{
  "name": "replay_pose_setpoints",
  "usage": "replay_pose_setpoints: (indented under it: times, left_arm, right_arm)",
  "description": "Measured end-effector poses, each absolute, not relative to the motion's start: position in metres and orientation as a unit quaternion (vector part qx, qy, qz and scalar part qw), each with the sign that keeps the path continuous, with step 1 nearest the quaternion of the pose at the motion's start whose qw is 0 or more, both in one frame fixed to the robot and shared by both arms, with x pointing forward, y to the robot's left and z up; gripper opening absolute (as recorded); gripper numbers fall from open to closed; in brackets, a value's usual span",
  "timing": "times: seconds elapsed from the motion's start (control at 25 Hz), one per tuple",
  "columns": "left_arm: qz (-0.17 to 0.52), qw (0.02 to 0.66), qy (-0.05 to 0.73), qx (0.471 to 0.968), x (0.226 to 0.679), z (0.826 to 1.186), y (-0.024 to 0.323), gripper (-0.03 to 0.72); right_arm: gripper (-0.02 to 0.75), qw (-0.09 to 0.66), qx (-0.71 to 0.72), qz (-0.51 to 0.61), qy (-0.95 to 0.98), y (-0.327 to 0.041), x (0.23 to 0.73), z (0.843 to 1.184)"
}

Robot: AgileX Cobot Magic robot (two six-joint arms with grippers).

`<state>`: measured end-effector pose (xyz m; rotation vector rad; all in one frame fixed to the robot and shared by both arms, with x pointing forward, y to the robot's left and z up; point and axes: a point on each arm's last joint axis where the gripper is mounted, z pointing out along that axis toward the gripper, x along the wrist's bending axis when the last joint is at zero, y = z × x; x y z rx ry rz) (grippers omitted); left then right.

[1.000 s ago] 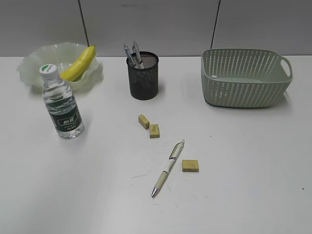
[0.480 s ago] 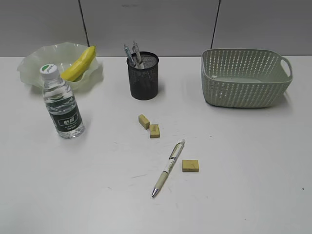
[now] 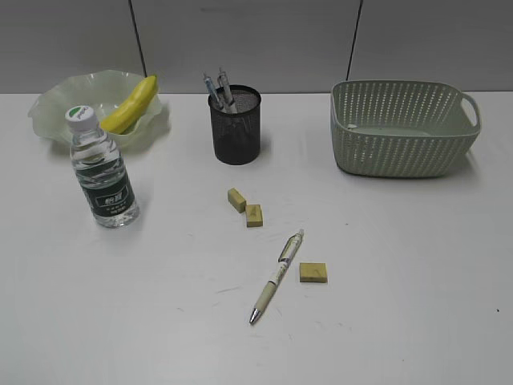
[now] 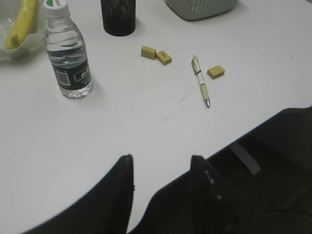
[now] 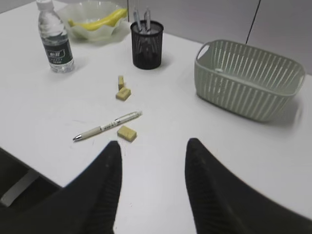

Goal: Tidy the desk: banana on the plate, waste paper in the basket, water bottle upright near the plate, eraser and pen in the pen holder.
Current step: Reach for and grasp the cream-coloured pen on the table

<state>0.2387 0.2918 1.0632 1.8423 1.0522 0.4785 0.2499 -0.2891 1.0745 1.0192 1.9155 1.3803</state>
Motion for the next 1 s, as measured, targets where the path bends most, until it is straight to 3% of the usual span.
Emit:
replay_pose_setpoints:
  times: [0.56,1.0]
  left_arm:
    - [0.215,0.499,0.416,0.729,0.227,1.063,0.3,0.283]
    - [0.23,0.493,0.403,0.736,0.227,1.063,0.3,0.283]
  right_arm:
    - [0.352,0.127,0.446,0.367,0.806,-0.191,0.389,1.105]
    - [0.352,-0.002,0.534,0.234,0.812,-0.108,0.478,1.057]
